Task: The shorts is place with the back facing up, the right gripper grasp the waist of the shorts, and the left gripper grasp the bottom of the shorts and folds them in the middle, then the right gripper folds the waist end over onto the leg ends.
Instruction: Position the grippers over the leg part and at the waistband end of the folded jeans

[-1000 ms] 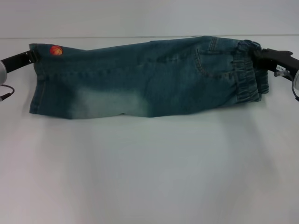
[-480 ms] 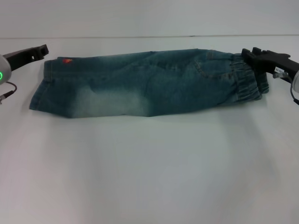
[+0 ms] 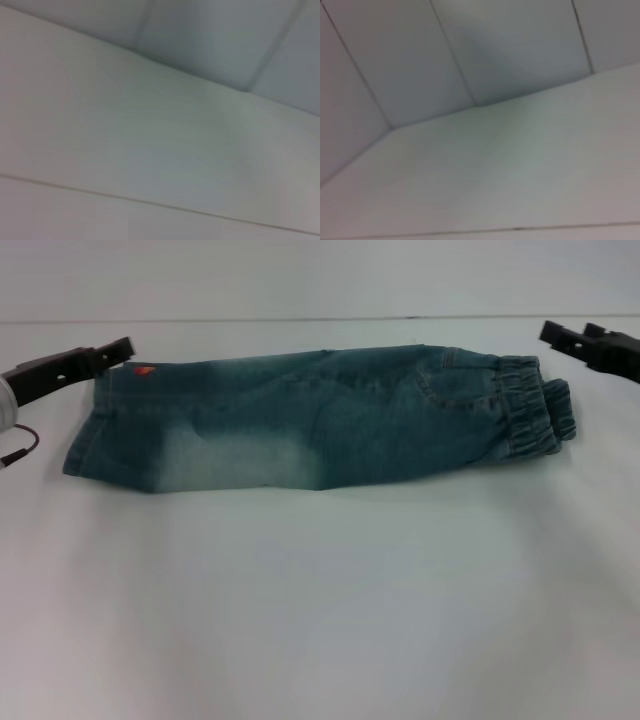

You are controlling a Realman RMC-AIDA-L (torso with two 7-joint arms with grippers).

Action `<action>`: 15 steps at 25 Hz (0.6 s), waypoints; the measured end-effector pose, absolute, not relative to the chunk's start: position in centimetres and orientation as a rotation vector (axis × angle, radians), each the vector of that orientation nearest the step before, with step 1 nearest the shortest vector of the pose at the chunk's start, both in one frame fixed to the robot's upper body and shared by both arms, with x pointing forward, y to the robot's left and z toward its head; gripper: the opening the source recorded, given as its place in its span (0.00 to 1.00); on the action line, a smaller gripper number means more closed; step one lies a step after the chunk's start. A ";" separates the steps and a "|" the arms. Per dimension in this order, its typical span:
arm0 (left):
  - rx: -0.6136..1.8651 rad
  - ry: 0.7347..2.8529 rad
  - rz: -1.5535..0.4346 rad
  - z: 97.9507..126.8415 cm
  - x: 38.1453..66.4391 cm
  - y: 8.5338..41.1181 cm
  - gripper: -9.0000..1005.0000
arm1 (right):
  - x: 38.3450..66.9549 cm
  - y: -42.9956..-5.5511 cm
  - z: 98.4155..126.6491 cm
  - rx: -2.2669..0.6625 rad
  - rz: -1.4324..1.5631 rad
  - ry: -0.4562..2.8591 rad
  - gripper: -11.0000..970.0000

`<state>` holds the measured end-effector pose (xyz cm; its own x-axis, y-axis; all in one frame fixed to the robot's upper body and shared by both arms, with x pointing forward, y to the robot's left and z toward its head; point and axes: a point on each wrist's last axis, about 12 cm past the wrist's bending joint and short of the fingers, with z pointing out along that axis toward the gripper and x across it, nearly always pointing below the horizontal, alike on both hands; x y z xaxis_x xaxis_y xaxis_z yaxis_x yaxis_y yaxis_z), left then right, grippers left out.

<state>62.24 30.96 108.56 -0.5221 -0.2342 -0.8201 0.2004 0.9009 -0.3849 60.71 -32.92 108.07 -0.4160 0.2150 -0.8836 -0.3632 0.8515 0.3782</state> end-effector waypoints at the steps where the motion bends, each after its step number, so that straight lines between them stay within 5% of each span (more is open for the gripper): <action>1: 0.021 2.038 -0.582 108.8 61.9 30.8 0.68 | 60.6 -33.4 108.6 -0.118 0.664 1.899 0.73; 6: 0.349 1.944 -0.839 110.4 59.5 29.1 0.76 | 60.3 -36.2 112.0 -0.206 0.766 2.004 0.92; 15: 0.588 1.885 -1.005 111.4 58.2 27.0 0.77 | 62.1 -36.1 118.5 -0.258 0.777 2.322 0.98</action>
